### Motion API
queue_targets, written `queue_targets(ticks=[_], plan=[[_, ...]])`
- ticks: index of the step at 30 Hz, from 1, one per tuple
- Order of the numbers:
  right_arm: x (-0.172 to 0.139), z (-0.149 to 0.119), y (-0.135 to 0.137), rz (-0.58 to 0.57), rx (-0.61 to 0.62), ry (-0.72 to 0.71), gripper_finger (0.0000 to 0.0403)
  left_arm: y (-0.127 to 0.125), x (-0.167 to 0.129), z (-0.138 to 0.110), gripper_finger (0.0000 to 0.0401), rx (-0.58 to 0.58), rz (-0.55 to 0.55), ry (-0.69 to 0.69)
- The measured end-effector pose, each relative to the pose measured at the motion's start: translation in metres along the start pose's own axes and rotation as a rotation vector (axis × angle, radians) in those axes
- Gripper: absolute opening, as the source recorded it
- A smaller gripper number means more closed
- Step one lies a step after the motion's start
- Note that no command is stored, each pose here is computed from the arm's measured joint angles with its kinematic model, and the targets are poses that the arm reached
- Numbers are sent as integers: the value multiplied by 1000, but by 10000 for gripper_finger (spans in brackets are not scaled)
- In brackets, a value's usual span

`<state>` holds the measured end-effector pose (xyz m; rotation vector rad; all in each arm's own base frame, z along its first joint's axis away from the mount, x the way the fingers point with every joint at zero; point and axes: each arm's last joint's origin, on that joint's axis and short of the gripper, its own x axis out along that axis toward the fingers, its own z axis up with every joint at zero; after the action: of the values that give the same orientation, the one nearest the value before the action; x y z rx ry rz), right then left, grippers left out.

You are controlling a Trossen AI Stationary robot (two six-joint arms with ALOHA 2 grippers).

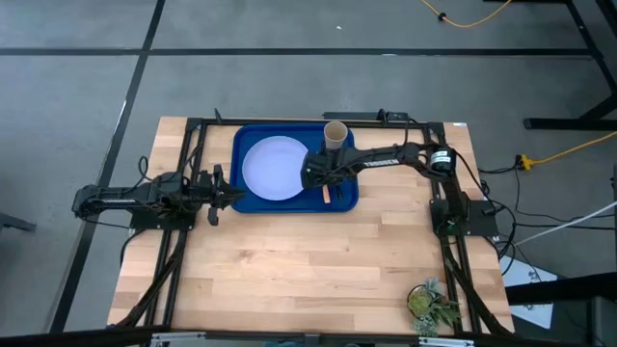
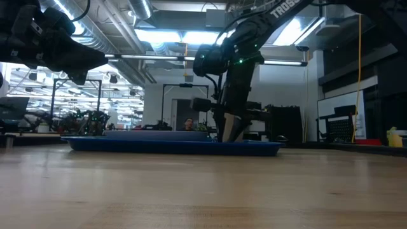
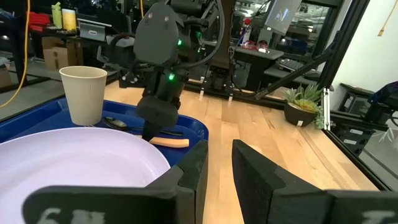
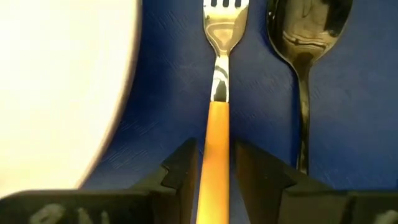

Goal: Pick and place plate/cup/fork/spoon on tray
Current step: Adjust the black spoon

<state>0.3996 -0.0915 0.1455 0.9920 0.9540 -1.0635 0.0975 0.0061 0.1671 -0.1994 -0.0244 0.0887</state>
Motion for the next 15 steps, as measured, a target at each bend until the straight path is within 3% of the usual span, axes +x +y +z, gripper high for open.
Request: queue_targets(ticks=[9,15], plan=[[-28,1,0,37,-3,-9,110,0,0,0,65,0,0,0],[-38,-24,10,102,-98,129,110,0,0,0,65,0,0,0]])
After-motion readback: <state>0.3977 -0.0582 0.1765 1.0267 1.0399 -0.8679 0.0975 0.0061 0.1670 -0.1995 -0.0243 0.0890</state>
